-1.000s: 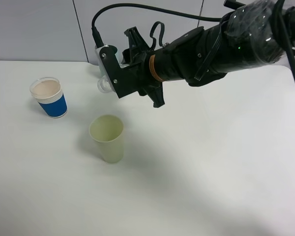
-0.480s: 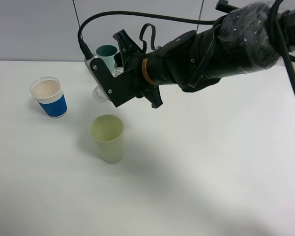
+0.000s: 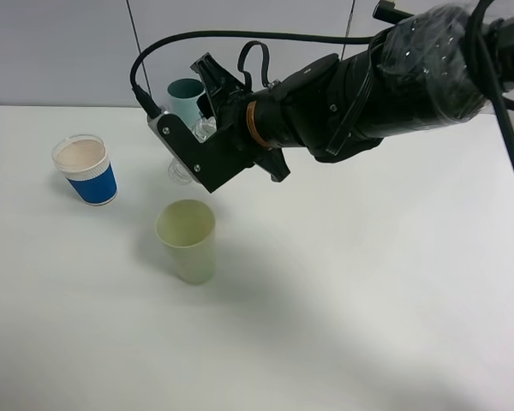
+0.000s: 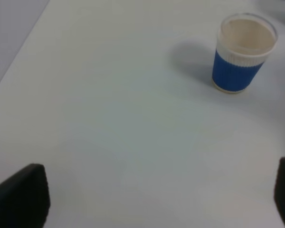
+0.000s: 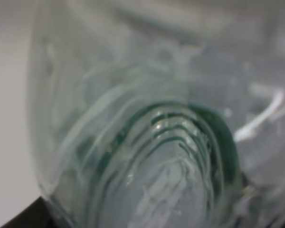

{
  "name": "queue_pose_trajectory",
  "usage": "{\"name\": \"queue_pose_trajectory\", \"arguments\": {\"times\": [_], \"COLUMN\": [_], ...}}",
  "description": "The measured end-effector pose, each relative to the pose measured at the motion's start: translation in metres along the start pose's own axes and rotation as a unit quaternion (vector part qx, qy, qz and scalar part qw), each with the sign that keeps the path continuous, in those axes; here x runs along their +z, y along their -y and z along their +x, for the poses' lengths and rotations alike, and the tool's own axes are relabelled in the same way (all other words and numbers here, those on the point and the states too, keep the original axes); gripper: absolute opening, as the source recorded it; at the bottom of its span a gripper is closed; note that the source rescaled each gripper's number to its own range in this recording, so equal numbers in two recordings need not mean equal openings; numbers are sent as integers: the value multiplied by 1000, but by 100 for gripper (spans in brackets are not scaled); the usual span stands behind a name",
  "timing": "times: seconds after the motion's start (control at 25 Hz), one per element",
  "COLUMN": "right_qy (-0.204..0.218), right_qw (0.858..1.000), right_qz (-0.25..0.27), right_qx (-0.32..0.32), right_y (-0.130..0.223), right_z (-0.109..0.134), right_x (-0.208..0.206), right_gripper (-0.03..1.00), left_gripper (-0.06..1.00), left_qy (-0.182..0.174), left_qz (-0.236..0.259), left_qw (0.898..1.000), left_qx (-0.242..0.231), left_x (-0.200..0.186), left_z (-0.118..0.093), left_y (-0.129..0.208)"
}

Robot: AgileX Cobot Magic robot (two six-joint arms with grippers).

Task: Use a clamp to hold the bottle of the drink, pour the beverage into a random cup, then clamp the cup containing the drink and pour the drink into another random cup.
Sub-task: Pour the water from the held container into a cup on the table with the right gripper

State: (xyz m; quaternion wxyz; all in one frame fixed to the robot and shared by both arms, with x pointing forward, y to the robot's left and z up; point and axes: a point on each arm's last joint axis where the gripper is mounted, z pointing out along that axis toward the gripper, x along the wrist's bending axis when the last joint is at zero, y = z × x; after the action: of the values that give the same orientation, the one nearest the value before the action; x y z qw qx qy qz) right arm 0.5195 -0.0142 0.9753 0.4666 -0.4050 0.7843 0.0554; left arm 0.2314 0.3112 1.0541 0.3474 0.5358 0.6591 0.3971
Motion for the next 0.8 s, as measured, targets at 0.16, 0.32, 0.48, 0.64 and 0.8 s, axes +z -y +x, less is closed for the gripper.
{"name": "queue_pose_trajectory", "arguments": {"times": [0.16, 0.32, 0.48, 0.64, 0.8], "right_qy": [0, 0, -1, -2, -3], "right_qw": [1000, 1000, 999, 998, 997], "right_qz": [0, 2, 12, 22, 24], "right_qx": [-9, -18, -40, -56, -70], "right_y": [0, 0, 2, 4, 4], "right_z": [0, 0, 0, 0, 0], "right_x": [0, 0, 0, 0, 0], "right_gripper": [0, 0, 0, 0, 0], "left_gripper": [87, 87, 87, 87, 87], "left_qy": [0, 0, 0, 0, 0], "left_qz": [0, 0, 0, 0, 0], "left_qw": [1000, 1000, 1000, 1000, 1000], "left_qx": [0, 0, 0, 0, 0], "left_x": [0, 0, 0, 0, 0], "left_z": [0, 0, 0, 0, 0], "left_y": [0, 0, 0, 0, 0]}}
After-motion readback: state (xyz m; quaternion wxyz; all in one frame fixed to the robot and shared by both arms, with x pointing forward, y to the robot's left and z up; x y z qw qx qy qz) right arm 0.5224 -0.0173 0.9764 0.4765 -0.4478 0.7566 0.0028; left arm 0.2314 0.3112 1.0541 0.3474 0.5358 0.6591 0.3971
